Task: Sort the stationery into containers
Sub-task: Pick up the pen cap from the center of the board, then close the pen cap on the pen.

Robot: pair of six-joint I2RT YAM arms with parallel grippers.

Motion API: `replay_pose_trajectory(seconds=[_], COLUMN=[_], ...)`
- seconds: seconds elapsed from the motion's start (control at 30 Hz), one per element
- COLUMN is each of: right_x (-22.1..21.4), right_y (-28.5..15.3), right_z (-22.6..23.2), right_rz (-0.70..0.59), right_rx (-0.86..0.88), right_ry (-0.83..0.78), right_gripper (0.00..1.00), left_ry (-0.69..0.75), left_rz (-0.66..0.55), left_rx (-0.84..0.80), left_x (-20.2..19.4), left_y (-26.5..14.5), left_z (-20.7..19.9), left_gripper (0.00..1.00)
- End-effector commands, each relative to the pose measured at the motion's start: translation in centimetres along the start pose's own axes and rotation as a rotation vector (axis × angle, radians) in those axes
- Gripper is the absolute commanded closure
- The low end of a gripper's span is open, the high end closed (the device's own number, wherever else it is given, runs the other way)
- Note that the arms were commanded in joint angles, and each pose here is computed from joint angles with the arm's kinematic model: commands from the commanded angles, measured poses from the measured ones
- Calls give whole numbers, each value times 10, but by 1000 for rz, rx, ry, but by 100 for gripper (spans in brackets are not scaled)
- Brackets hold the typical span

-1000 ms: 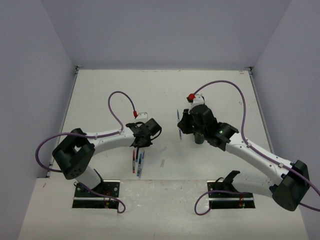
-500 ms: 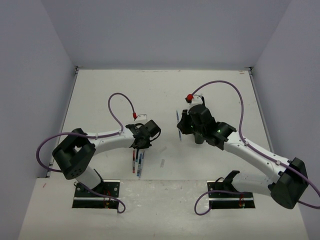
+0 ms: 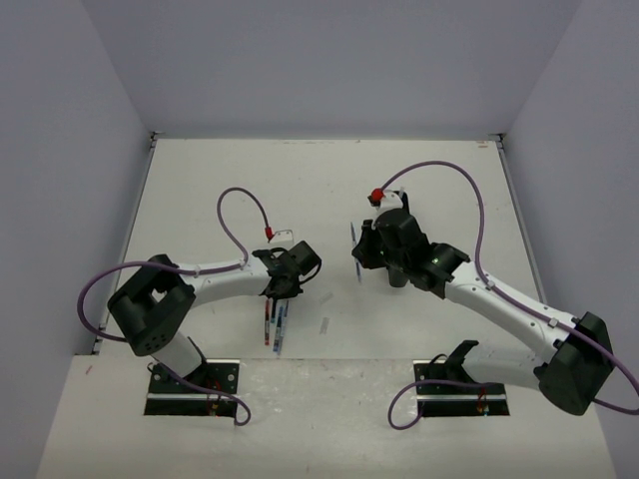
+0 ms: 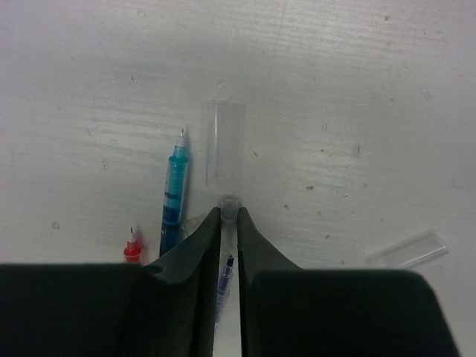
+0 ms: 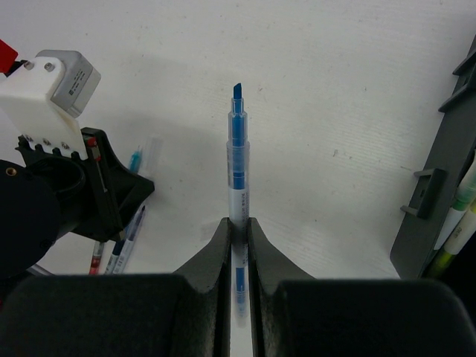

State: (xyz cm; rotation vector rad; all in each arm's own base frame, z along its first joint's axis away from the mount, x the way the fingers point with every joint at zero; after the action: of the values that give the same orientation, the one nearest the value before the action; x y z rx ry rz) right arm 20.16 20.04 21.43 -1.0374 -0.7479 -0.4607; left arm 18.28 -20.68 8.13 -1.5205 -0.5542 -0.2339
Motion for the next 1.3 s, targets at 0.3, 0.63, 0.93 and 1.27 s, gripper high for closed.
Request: replay_pose_trajectory(seconds=[0.3,0.63,0.93,1.27], right_x=[11,-1,-7,8], right_y=[-17,-51,-61,-62], right_z=[5,32,53,60], right_rz=[-50,-191,-202,-239], right_rx=[50,516,804,766], right_ry=[13,-26,-85,-73], right_gripper=[100,100,100,100], left_ry=[-21,-24,-137,-109], left_rz=[-72,-562,-842,-830], left_rx=[-143,-450,-1000,-1199], left_x=[24,123,132,115], left_y=[-25,-123,-204,-221], left_z=[-22,-47,-36,-30], left_gripper=[100,100,100,100])
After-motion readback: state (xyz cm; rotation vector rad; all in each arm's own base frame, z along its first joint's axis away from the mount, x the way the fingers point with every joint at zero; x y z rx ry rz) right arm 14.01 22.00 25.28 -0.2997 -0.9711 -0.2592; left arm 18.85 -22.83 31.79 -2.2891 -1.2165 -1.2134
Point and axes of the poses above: each gripper's point midway between its finger pads, its own y axis out along the fingers, its own z axis along the line the jaws close on, x = y × z, the point moved 8 cm from there along -y, back along the fingers, and after that the axes turned 2 degrees about -y, right-handed, at the moved point
